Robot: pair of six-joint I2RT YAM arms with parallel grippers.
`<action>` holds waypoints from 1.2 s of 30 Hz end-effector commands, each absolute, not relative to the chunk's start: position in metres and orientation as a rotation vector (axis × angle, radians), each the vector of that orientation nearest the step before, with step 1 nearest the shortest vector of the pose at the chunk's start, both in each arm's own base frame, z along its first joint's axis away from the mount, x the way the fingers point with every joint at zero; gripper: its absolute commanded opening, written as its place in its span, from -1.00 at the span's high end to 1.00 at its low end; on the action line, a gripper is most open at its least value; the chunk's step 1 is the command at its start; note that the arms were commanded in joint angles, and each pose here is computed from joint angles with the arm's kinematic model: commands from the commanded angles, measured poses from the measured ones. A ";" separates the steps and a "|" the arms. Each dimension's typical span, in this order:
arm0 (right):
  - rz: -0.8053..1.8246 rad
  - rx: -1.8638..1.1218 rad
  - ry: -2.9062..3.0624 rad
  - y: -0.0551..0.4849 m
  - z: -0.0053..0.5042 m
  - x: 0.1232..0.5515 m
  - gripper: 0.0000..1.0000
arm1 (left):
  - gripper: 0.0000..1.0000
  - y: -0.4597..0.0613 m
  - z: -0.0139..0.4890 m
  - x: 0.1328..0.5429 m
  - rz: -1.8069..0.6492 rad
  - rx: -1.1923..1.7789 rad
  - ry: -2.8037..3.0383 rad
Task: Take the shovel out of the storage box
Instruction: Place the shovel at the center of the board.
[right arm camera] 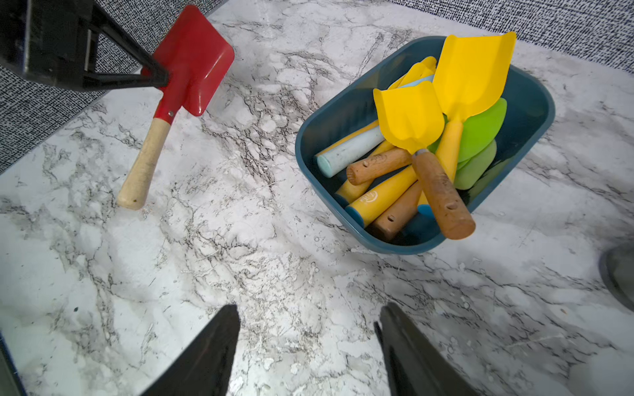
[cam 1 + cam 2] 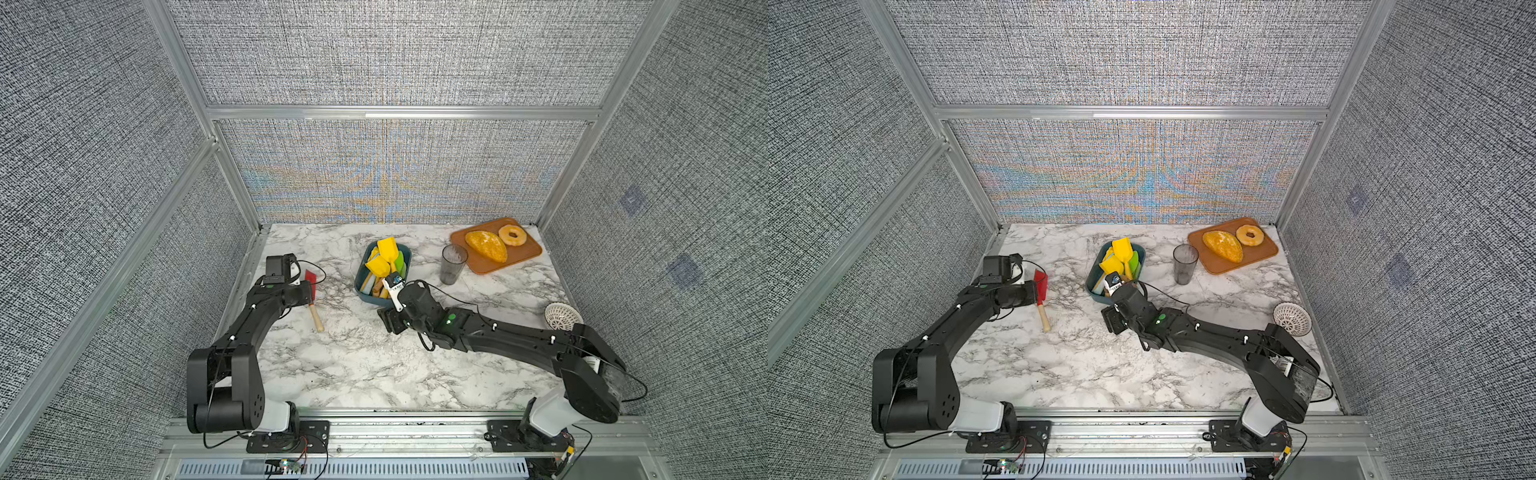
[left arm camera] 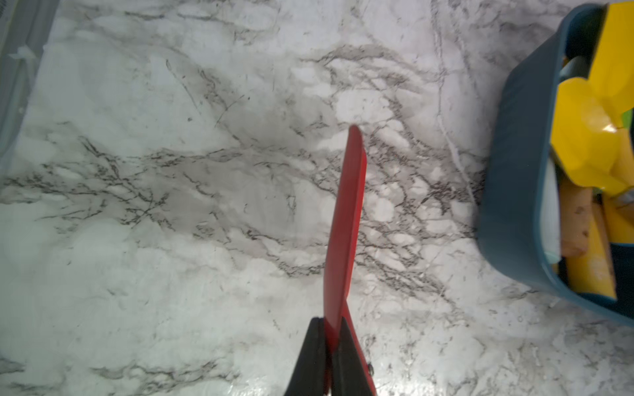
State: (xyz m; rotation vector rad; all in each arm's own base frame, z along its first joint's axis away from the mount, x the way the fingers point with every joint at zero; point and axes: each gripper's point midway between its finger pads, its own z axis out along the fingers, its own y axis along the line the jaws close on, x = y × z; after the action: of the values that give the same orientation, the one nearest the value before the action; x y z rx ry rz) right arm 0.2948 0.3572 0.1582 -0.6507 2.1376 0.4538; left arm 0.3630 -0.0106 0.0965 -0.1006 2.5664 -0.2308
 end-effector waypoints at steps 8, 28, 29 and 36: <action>0.487 -0.647 2.133 0.368 0.163 0.306 -0.39 | 1.00 -0.011 0.060 0.355 -0.369 -0.012 2.711; 0.493 -0.658 2.146 0.374 0.166 0.309 -0.39 | 0.93 0.014 0.010 0.344 -0.195 -0.095 2.924; 0.491 -0.657 2.148 0.374 0.165 0.309 -0.40 | 0.86 0.017 0.009 0.343 -0.170 -0.101 2.931; 0.473 -0.625 2.168 0.365 0.161 0.317 -0.51 | 0.64 0.028 -0.002 0.336 -0.076 -0.137 3.000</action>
State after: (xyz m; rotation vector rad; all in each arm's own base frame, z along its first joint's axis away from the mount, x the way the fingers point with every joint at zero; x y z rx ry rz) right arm 0.3117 0.3686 0.1584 -0.6541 2.1683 0.4758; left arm 0.3705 0.0180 0.0117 -0.1047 2.8460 -0.1786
